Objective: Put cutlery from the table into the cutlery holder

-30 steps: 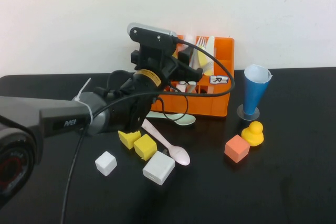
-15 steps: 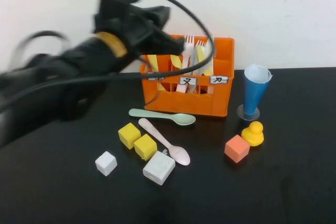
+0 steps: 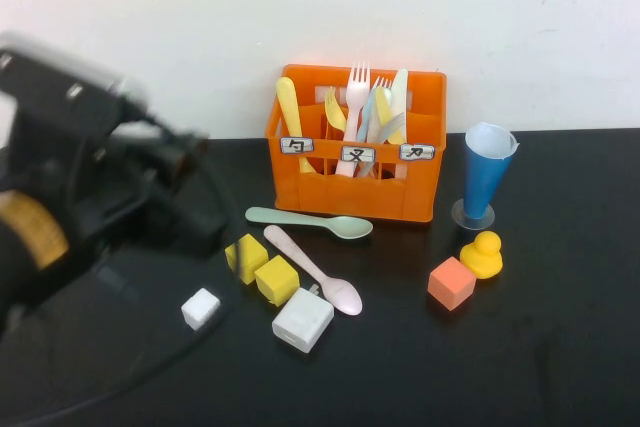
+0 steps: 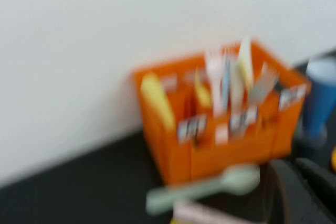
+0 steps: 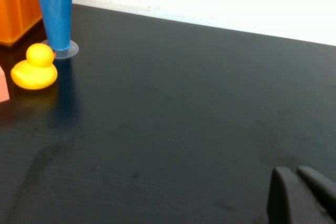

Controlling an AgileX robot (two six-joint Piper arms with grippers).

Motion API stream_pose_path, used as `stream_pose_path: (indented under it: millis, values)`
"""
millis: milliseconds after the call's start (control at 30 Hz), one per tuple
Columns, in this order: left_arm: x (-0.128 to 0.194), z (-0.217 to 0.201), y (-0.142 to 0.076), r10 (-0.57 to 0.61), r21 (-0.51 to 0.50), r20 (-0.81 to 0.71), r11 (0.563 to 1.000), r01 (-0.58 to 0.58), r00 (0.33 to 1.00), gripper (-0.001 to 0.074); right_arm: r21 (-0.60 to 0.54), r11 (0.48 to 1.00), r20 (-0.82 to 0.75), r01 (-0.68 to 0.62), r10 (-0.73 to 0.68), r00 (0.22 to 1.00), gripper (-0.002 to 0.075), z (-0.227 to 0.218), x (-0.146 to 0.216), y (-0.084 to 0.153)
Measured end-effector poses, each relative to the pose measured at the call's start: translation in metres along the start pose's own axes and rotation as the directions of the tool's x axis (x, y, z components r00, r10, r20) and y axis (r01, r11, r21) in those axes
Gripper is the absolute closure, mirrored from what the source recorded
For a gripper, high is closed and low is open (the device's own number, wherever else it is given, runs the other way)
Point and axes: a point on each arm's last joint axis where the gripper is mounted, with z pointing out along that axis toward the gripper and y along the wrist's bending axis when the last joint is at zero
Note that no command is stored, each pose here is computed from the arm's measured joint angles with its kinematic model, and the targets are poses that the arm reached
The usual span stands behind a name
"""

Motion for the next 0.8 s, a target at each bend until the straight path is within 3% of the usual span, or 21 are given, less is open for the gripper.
stream_pose_path:
  millis: [200, 300, 600, 800]
  values:
    - [0.019, -0.041, 0.007, -0.069, -0.086, -0.217, 0.995, 0.051, 0.974, 0.0735, 0.0, 1.0, 0.0, 0.0, 0.0, 1.0, 0.0729, 0.0, 0.0, 0.0]
    - [0.024, -0.062, 0.011, -0.094, -0.13, -0.25, 0.989, 0.062, 0.964, 0.0735, 0.0, 1.0, 0.0, 0.0, 0.0, 1.0, 0.0729, 0.0, 0.0, 0.0]
    - [0.067, -0.1, 0.026, -0.141, -0.221, -0.008, 0.966, 0.135, 0.99, 0.0735, 0.0, 1.0, 0.0, 0.0, 0.0, 1.0, 0.0729, 0.0, 0.0, 0.0]
    - [0.115, -0.116, 0.032, -0.25, -0.281, 0.182, 0.913, 0.294, 0.951, 0.0736, 0.0, 1.0, 0.0, 0.0, 0.0, 1.0, 0.0729, 0.0, 0.0, 0.0]
